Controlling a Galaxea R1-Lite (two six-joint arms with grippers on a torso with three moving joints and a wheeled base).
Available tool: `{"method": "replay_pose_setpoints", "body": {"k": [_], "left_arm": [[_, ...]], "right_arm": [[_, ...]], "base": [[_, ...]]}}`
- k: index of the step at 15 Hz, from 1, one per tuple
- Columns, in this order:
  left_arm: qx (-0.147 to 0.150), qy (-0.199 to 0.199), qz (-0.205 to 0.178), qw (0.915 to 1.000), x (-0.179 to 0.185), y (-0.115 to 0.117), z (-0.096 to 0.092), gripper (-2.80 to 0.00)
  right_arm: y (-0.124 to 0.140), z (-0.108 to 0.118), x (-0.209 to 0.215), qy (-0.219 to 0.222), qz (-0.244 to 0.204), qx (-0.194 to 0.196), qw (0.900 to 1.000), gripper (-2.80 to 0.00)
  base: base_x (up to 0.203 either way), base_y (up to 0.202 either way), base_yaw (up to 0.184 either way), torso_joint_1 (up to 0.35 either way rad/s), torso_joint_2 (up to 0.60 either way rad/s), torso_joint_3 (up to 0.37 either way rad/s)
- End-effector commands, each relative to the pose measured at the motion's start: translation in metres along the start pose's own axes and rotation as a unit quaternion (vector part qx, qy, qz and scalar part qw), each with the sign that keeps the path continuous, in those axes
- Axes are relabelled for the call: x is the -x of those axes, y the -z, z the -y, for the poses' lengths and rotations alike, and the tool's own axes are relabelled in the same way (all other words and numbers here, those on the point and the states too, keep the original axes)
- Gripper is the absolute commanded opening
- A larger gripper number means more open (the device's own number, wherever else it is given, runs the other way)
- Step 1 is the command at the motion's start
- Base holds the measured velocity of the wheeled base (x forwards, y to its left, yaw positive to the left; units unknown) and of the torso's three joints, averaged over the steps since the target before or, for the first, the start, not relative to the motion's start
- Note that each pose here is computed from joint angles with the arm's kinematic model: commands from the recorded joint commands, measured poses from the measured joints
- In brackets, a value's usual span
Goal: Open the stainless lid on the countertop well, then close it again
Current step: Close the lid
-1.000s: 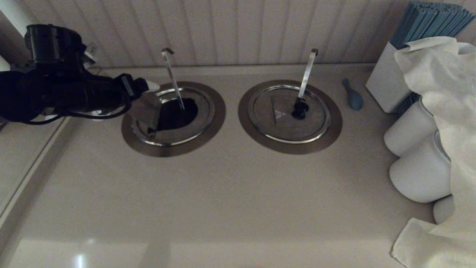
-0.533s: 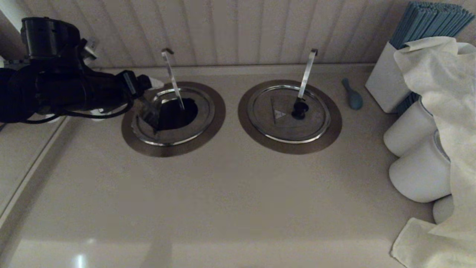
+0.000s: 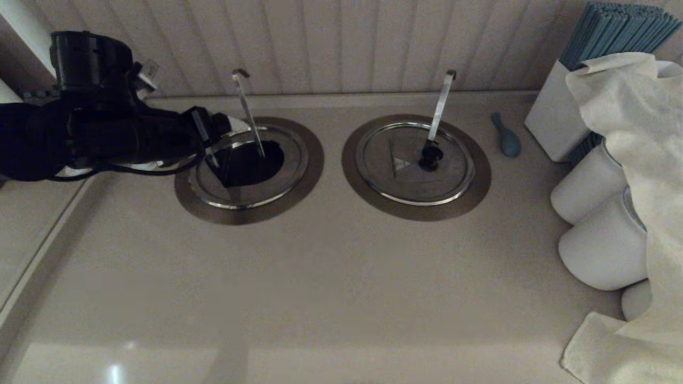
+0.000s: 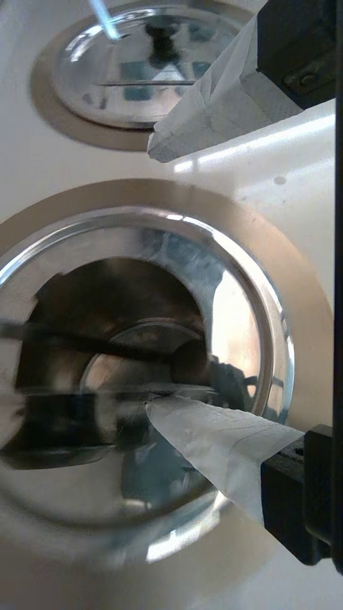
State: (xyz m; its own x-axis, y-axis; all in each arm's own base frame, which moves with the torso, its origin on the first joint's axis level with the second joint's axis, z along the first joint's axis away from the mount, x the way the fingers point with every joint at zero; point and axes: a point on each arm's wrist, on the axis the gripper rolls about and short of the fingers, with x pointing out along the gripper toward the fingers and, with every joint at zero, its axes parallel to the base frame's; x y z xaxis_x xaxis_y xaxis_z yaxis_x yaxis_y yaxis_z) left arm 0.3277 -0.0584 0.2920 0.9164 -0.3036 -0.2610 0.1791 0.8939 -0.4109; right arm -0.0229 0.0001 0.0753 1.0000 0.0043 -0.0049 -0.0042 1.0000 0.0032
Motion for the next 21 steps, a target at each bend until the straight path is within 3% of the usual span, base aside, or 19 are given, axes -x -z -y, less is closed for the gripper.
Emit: {"method": "replay_pose_setpoints", "body": {"k": [1,11,17,21], "left_arm": [[0.001,0.004,-0.011,0.9999,-0.006,0.006,0.003,0.0],[-0.007,0.016,-0.029,0.9994,-0.012,0.021,0.019,0.0],[-0.01,0.014,-0.017,0.9997,-0.01,0.019,0.023,0.0],[-0.017,0.035,0.035,0.9986,-0.032,0.016,0.021,0.0]], "right_arm": [[0.0,0.0,0.0,0.0,-0.001,0.0,1.0,-2.8],[0.0,0.0,0.0,0.0,0.0,0.0,1.0,-2.8],[0.0,0.0,0.0,0.0,0.0,0.0,1.0,-2.8],[0.0,0.0,0.0,0.0,0.0,0.0,1.0,-2.8]], "base": [[0.0,0.0,0.0,0.0,0.0,0.0],[0.0,0.0,0.0,0.0,0.0,0.0],[0.0,0.0,0.0,0.0,0.0,0.0],[0.0,0.0,0.0,0.0,0.0,0.0]]}}
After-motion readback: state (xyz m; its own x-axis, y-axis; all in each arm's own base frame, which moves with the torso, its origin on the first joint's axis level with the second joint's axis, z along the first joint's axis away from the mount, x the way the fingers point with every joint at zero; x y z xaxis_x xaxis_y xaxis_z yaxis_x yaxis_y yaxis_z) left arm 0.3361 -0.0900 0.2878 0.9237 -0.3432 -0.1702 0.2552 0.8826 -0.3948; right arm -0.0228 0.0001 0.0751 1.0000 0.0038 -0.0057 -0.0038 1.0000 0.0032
